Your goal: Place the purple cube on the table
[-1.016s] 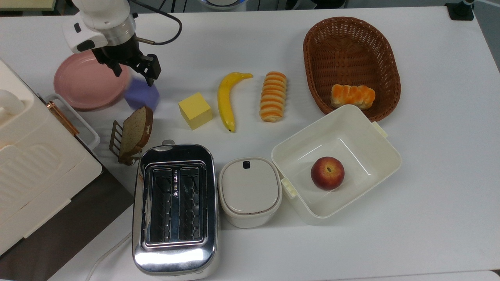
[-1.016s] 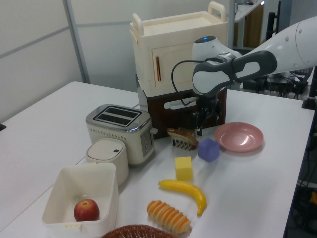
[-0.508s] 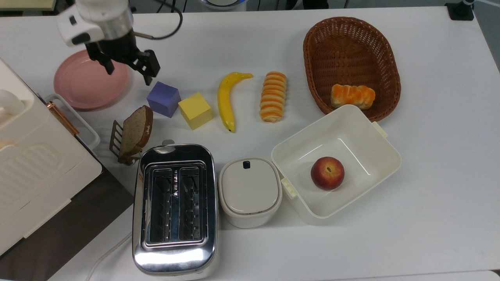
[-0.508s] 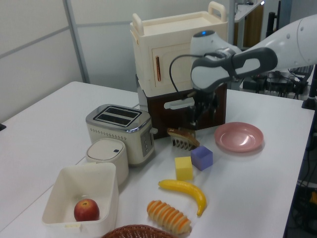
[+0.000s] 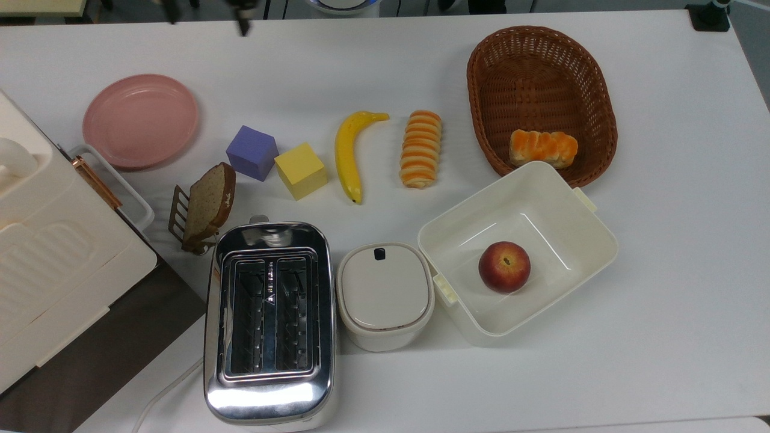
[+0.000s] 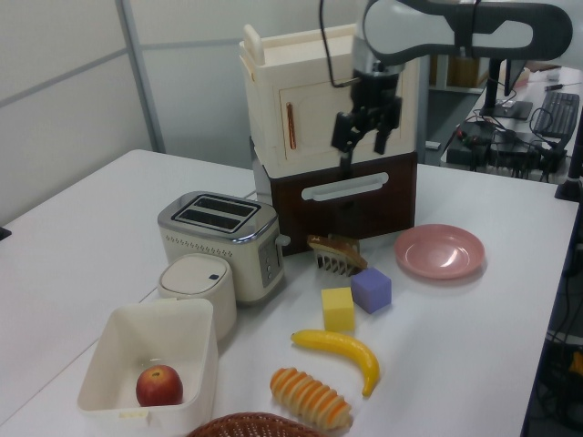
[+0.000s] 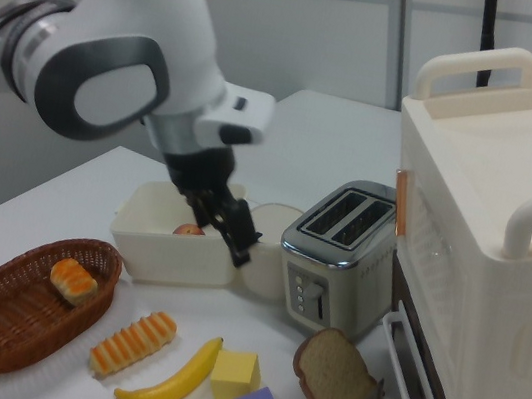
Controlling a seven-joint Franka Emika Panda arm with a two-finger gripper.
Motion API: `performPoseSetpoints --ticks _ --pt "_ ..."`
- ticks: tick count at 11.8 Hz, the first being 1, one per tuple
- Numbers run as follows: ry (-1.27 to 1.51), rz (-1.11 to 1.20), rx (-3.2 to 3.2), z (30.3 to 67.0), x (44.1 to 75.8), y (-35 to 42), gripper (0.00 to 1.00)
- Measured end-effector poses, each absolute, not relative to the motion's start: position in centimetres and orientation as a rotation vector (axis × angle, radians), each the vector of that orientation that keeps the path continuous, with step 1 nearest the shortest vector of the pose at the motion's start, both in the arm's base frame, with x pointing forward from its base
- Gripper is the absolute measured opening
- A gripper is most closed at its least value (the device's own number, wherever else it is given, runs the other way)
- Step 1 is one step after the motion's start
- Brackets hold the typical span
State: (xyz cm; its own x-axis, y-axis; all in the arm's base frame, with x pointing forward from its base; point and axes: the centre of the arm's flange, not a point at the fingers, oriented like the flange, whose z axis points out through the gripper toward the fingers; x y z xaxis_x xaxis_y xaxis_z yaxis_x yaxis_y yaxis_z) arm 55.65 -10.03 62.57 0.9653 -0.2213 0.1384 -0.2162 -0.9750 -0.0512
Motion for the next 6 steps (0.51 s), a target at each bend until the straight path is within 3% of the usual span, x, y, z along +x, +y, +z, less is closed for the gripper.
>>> performPoseSetpoints --ticks 3,6 --pt "0.201 -0.184 -3.081 61.4 57.1 -2.5 1.00" --pt "0.211 -0.178 -3.081 61.1 57.2 -2.9 1.00"
